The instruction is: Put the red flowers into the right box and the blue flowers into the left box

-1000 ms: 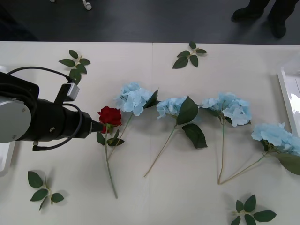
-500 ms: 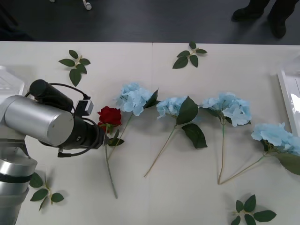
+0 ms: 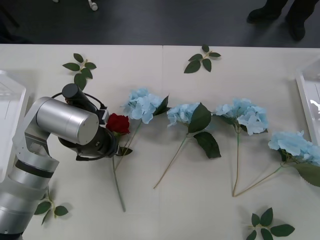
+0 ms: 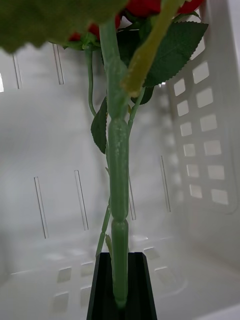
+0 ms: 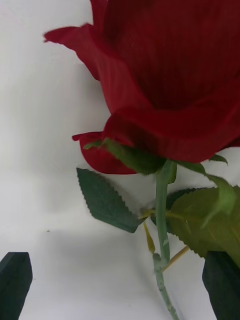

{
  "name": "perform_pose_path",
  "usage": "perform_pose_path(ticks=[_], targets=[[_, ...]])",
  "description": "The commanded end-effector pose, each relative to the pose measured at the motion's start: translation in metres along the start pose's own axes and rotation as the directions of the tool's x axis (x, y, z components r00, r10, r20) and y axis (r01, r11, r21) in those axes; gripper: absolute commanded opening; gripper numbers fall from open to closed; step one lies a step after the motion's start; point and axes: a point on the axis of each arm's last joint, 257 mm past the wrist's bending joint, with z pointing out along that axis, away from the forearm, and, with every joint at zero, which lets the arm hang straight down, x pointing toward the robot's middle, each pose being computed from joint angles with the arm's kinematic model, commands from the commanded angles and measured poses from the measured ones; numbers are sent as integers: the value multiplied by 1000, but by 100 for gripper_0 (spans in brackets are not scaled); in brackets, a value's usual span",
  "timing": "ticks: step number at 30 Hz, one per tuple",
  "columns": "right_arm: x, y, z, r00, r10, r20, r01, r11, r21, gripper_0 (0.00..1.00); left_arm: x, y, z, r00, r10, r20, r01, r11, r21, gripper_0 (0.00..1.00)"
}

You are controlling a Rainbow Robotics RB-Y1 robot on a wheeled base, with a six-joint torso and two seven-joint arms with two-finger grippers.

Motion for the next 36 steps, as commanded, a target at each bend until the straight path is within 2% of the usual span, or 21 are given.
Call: perform_pose_path(ticks=[1,4,5,6,7,8,9,10,11,12,13,14,21,27,31,36], targets=[[-18,3,0,999,8,36,-9,1000,11,0,-16,-10,3,999,-18,36,17,1000,17,100],[-22,5,1,999,8,40,-8,1000,12,0,-17,-11,6,999,-18,41,17,1000,19,100],[-23,4,1,999,10,41,-11,1000,13,0,-18,-13,6,999,-15,44,15,1000,19,97],[-23,4,1,999,14,42,-15,1000,12,0,-17,-13,6,999,-16,41,15,1000,18,82],[-23,3,1,999,15,42,-16,1000,14,0,-16,-13,6,999,-15,41,14,1000,18,58],[-24,3,1,999,17,45,-18,1000,15,3,-17,-12,7,999,-12,42,11,1000,14,27],[-24,1,1,999,18,47,-19,1000,17,7,-16,-14,7,999,-12,40,11,1000,15,20],[-24,0,2,998,22,50,-23,1000,19,17,-16,-13,7,999,-7,41,7,1000,11,10],[-24,-2,2,998,25,55,-26,999,21,33,-15,-14,8,999,-3,39,3,1000,9,1],[-24,-6,3,998,30,61,-32,999,25,50,-14,-14,8,999,1,38,-2,1000,8,0],[-25,-7,3,997,35,66,-37,999,25,60,-14,-16,8,999,4,37,-4,1000,8,0],[-26,-8,4,997,41,71,-43,999,27,64,-14,-16,9,999,7,37,-7,1000,4,0],[-30,-8,3,995,56,87,-58,998,23,64,-22,-22,-1,997,26,71,-27,1000,13,0],[-40,2,-4,991,94,96,-92,995,-21,64,-40,-33,-31,984,78,161,-85,996,40,0],[-54,18,-21,992,99,77,-92,992,-81,64,-54,-53,-65,965,108,238,-139,983,121,0],[-68,54,-37,995,82,65,-70,984,-167,64,-68,-73,-107,911,215,352,-295,936,192,0]])
